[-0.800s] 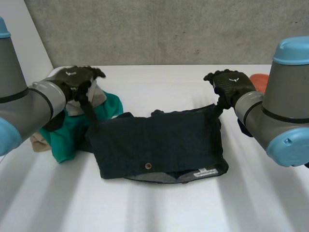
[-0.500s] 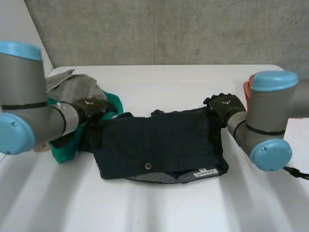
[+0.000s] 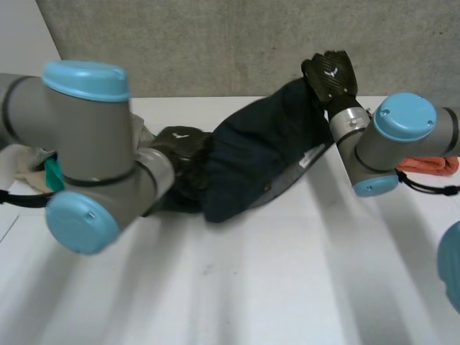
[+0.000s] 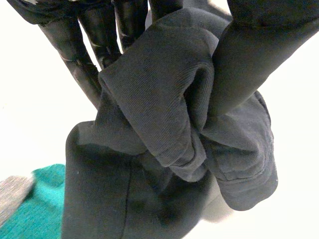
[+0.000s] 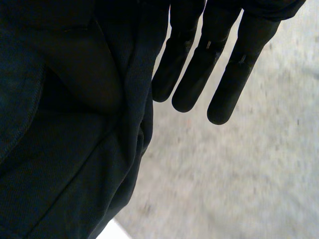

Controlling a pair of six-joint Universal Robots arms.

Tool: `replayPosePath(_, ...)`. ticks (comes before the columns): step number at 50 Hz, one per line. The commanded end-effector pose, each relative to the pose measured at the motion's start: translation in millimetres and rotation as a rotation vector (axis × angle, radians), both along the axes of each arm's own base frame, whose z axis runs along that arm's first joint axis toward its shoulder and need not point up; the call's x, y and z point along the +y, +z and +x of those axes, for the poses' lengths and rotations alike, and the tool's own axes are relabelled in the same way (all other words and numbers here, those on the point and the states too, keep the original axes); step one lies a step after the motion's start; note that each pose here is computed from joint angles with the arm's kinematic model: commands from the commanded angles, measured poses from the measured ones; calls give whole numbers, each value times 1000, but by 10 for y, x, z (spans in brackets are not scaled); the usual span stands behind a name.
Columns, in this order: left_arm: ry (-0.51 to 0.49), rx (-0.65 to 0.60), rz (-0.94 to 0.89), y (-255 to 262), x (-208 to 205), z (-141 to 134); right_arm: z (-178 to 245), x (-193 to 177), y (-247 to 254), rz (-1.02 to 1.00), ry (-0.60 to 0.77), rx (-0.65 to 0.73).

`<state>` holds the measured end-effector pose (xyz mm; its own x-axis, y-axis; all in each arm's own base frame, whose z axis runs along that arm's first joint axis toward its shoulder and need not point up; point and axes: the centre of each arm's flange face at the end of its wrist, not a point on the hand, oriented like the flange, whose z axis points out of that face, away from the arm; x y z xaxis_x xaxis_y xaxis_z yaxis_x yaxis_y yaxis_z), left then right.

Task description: Fold the laundry.

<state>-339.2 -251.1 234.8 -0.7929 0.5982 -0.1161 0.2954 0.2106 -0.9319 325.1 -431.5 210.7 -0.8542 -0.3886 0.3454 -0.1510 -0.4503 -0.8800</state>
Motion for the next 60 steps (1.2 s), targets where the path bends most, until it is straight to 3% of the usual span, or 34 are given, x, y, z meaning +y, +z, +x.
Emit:
replayPosePath(1, -46, -1, -12, -214, 386, -444, 239, -56, -162, -72, 116, 8)
replayPosePath(9, -8, -48, 6, -381, 474, -597, 194, -104, -377, -19, 47, 22)
replayPosePath(13, 54, -16, -27, -82, 365, -442, -93, -165, -81, 41, -111, -39)
replayPosePath(18, 101, 27, -54, 224, 252, -179, -354, 5, 299, 177, -199, -133)
replayPosePath(26, 98, 19, 17, 198, 60, 277, -654, 813, 394, 623, -240, -177)
replayPosePath(35, 109, -46, 175, -384, -249, 646, -641, 1700, -235, 1049, -153, -154)
replayPosePath(42, 90, -90, 239, -739, -324, 610, -380, 2004, -591, 1086, -89, -196)
replayPosePath(50, 75, -97, 234, -892, -347, 483, -166, 2041, -830, 1068, -124, -268)
replayPosePath(60, 53, -91, 204, -884, -238, 315, -162, 1902, -600, 936, -197, -353)
